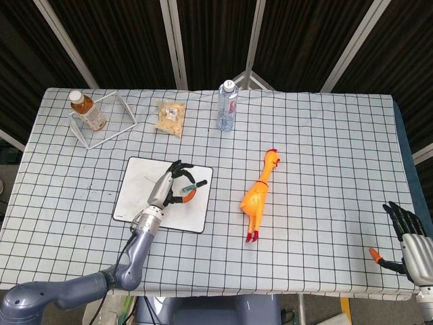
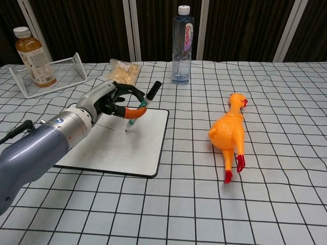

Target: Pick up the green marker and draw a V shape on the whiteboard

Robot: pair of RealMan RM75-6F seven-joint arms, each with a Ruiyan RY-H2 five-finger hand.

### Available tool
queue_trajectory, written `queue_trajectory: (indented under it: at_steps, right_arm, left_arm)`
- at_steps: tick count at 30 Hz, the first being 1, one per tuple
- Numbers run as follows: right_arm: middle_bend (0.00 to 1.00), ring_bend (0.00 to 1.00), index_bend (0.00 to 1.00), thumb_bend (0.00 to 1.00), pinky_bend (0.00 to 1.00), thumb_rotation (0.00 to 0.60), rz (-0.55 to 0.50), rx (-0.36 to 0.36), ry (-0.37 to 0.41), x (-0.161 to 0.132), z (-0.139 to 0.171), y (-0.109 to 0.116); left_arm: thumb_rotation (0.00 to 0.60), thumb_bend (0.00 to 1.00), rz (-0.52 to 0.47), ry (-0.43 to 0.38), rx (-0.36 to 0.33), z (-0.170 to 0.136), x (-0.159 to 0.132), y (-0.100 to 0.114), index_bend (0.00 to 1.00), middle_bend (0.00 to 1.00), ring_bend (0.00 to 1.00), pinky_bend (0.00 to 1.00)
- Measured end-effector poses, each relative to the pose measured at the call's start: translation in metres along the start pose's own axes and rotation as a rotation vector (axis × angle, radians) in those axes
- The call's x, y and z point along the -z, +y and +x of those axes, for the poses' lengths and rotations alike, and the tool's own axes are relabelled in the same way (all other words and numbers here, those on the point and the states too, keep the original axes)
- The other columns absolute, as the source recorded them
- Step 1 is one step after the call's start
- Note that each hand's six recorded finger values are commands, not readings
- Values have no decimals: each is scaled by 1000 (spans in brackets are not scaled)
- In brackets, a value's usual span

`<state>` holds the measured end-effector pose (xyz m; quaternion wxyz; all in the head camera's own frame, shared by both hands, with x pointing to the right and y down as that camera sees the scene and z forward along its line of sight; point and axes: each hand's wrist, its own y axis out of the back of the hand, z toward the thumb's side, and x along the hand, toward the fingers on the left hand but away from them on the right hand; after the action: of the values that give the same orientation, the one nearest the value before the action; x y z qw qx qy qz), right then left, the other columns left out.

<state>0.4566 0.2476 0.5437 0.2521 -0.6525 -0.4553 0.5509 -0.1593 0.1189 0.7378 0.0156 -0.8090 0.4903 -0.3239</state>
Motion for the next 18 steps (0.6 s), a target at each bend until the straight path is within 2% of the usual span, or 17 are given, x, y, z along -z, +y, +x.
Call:
queue_trajectory:
  at_steps: [9,18]
  right_arm:
    - [0,0,0,265,0,600,7,3,-4,1,0,1]
    - [0,0,0,265,0,600,14,7,-1,0,1,1]
  left_arm:
    - [600,612,20,12,6,-4,7,2,736,197,13,0]
    - [600,618,61,40,-8,-17,21,18,737,198,13,0]
